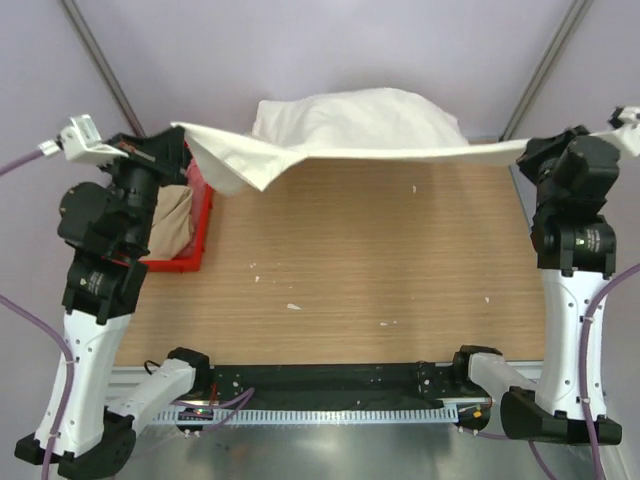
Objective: Fold and stack the t-shirts
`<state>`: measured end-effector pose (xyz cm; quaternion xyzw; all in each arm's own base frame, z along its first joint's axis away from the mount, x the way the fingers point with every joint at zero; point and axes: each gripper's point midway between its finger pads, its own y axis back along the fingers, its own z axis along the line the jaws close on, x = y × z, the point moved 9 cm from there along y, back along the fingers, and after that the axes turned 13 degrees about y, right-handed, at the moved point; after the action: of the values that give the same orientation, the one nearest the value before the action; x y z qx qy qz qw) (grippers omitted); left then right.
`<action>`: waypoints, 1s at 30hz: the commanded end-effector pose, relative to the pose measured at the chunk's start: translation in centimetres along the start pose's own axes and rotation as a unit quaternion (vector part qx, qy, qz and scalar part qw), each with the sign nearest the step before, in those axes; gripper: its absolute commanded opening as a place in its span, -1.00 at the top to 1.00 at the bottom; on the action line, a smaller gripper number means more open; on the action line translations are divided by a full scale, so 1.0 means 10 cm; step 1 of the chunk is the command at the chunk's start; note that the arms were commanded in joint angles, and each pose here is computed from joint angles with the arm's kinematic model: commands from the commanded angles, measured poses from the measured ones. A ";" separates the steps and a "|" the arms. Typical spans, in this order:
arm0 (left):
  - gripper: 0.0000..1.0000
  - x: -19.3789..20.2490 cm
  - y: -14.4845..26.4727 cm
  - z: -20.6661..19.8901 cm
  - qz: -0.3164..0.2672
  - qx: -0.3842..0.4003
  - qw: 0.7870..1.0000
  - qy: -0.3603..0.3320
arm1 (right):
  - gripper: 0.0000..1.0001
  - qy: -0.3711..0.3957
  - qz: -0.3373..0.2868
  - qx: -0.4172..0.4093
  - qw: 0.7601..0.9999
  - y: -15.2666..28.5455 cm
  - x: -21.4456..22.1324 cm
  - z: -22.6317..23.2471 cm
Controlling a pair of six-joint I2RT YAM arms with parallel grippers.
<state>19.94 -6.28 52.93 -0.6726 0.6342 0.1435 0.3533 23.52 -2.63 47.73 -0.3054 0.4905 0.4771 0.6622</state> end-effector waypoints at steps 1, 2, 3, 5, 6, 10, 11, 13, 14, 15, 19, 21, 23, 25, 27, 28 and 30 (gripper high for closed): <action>1.00 0.45 0.10 0.39 0.051 -0.026 0.998 0.019 | 0.97 0.024 0.076 0.064 0.995 -0.15 0.66 -0.28; 1.00 0.46 0.25 0.42 0.053 -0.020 0.998 0.026 | 0.98 0.029 0.086 0.077 0.993 -0.13 0.77 -0.34; 1.00 0.54 0.31 0.51 0.067 -0.027 0.997 0.030 | 0.97 0.033 0.097 0.092 0.990 -0.12 0.88 -0.40; 1.00 0.85 0.48 0.82 0.109 -0.071 0.990 0.046 | 0.97 0.046 0.141 0.127 0.981 -0.02 1.20 -0.58; 0.99 0.87 0.62 0.85 0.113 -0.064 0.990 0.055 | 0.98 0.043 0.151 0.143 0.977 0.02 1.31 -0.64; 1.00 1.23 1.00 1.26 0.173 -0.120 0.975 0.070 | 0.98 0.059 0.235 0.224 0.944 0.24 1.93 -0.98; 1.00 1.32 1.07 1.37 0.185 -0.140 0.970 0.072 | 0.97 0.061 0.250 0.224 0.940 0.27 2.01 -1.00; 1.00 1.36 1.20 1.45 0.193 -0.158 0.966 0.073 | 0.98 0.064 0.281 0.232 0.929 0.35 2.17 -1.07; 1.00 1.39 1.24 1.49 0.198 -0.166 0.963 0.077 | 0.98 0.065 0.297 0.234 0.923 0.40 2.24 -1.09; 0.99 1.43 1.27 1.53 0.207 -0.174 0.960 0.078 | 0.98 0.062 0.304 0.234 0.922 0.43 2.29 -1.10; 0.99 1.61 1.37 1.67 0.255 -0.217 0.938 0.089 | 0.98 0.037 0.336 0.235 0.911 0.56 2.42 -1.12; 1.00 1.67 1.38 1.71 0.272 -0.231 0.930 0.090 | 0.98 0.017 0.341 0.234 0.910 0.58 2.43 -1.10; 1.00 1.74 1.37 1.77 0.285 -0.248 0.922 0.088 | 0.98 0.006 0.345 0.235 0.909 0.60 2.44 -1.09; 1.00 1.74 1.33 1.77 0.285 -0.254 0.921 0.079 | 0.98 -0.007 0.344 0.241 0.907 0.60 2.45 -1.08; 1.00 1.75 1.27 1.80 0.286 -0.268 0.918 0.065 | 0.98 -0.015 0.338 0.236 0.911 0.56 2.46 -1.07; 1.00 1.72 1.23 1.78 0.282 -0.269 0.919 0.056 | 0.98 -0.017 0.336 0.235 0.912 0.54 2.46 -1.06; 1.00 1.75 1.15 1.82 0.286 -0.287 0.913 0.041 | 0.98 -0.021 0.337 0.228 0.913 0.48 2.48 -1.04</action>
<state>15.22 -7.08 24.16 -0.5267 0.7609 0.3760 0.0477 15.90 -1.64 21.18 0.0469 0.6649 0.5540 0.4988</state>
